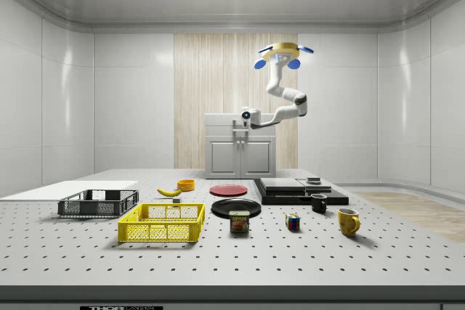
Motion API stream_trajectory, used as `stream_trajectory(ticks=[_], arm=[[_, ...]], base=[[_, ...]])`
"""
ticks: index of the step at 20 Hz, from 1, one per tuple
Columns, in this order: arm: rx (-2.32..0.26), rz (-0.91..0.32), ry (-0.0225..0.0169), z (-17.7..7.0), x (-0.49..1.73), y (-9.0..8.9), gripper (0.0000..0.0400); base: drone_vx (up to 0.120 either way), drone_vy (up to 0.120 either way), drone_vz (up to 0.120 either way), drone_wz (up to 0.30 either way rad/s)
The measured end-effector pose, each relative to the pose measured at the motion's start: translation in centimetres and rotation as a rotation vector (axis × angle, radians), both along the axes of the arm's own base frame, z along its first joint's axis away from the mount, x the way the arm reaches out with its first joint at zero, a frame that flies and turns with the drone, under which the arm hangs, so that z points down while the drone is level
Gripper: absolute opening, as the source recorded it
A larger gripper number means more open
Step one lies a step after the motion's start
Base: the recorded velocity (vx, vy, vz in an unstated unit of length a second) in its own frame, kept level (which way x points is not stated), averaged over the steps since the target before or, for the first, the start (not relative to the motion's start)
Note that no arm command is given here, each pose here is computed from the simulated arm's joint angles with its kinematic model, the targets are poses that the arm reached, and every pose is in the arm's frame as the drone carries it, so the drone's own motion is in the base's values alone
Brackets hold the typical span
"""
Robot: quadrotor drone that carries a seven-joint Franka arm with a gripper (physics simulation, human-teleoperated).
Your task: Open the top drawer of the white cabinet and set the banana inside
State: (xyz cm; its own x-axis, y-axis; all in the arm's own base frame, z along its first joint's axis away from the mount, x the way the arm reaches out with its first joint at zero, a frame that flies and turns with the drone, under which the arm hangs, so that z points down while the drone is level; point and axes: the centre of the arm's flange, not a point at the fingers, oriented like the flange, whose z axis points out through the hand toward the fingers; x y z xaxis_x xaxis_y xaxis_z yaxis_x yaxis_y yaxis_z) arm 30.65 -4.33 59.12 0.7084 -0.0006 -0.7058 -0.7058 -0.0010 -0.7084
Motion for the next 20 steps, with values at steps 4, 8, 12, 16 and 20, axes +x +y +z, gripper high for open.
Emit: stream_trajectory(ticks=[4,8,12,16,20], arm=[[0.0,0.0,-0.0001,0.0,-0.01,2.2,0.04],[0.0,0.0,-0.0002,0.0,-0.03,4.4,0.04],[0.0,0.0,-0.0003,0.0,-0.04,6.7,0.04],[0.001,0.0,-0.0003,0.0,-0.06,9.0,0.04],[0.001,0.0,-0.0004,0.0,-0.07,11.3,0.04]], base=[[0.0,0.0,0.0,0.0],[0.0,0.0,0.0,0.0],[0.0,0.0,0.0,0.0],[0.0,0.0,0.0,0.0],[0.0,0.0,0.0,0.0]])
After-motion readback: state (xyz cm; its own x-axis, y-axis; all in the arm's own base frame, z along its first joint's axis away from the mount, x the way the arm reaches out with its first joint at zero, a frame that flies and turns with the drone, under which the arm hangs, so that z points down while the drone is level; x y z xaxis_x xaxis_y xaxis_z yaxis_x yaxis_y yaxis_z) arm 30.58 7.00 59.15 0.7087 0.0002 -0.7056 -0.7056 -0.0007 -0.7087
